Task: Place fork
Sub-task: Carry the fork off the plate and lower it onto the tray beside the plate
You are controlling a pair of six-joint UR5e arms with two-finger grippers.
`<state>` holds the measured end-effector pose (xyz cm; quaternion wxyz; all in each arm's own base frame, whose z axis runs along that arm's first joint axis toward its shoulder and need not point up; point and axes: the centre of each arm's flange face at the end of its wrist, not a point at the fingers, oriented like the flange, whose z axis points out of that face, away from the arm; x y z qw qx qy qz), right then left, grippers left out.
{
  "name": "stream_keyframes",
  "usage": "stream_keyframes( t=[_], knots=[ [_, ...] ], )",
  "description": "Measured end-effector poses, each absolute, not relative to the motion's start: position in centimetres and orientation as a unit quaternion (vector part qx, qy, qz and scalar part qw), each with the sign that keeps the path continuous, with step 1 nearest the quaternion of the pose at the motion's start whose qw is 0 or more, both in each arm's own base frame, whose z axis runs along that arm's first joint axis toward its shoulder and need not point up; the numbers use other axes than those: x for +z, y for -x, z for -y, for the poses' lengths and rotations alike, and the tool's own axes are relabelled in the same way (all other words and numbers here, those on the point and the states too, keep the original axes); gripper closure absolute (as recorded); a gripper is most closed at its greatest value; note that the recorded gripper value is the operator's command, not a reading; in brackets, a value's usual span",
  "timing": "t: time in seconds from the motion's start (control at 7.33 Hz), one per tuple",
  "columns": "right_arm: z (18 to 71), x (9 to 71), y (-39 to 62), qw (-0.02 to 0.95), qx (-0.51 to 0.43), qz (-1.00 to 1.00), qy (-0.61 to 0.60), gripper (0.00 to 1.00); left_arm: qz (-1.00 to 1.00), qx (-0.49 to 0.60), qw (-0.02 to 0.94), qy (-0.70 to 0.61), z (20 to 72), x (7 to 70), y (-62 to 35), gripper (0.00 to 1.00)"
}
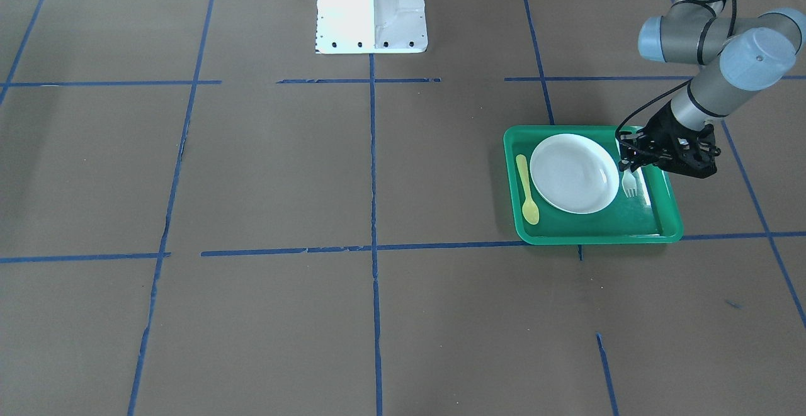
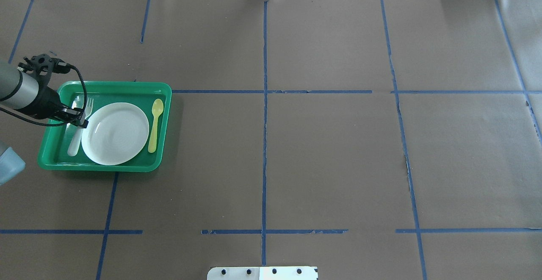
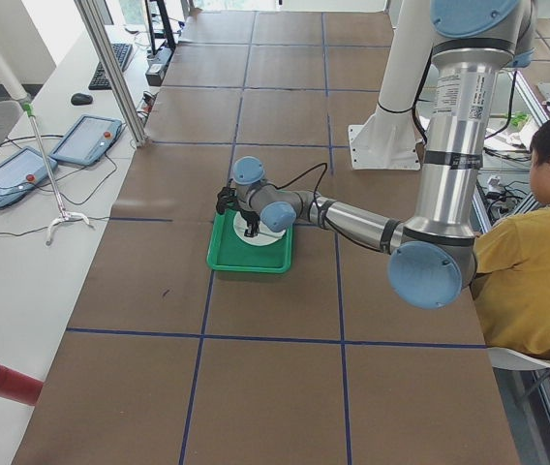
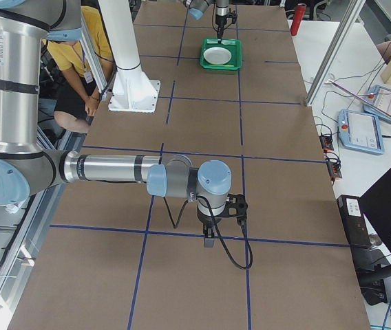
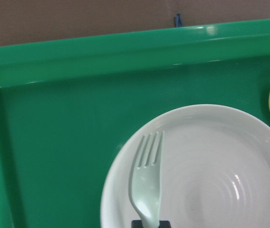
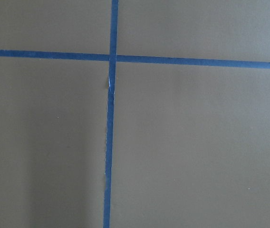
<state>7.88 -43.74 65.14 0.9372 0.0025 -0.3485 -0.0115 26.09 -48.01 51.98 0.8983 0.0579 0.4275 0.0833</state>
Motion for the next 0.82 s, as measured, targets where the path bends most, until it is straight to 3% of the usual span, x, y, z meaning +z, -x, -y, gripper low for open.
stream_keyframes(
  t=[0.41, 0.55, 0.68, 0.82],
  knots=[
    [43.7, 65.1, -7.9, 0.937, -0.012, 0.349, -0.003, 0.0, -0.413, 0.075, 0.907, -0.042, 48.9, 54.8, -26.1, 1.0],
    [43.7, 65.1, -7.9, 0.937, -0.012, 0.349, -0.003, 0.0, -0.41, 0.071, 0.909, -0.037, 49.7, 55.5, -26.3, 0.94],
    [43.7, 65.1, -7.9, 0.937, -0.012, 0.349, -0.003, 0.0, -0.408, 0.065, 0.91, -0.035, 50.6, 55.7, -26.6, 0.31],
    [43.7, 65.1, -7.9, 0.937, -0.012, 0.349, -0.003, 0.0, -0.408, 0.059, 0.91, -0.035, 51.3, 55.6, -26.8, 0.07]
  ],
)
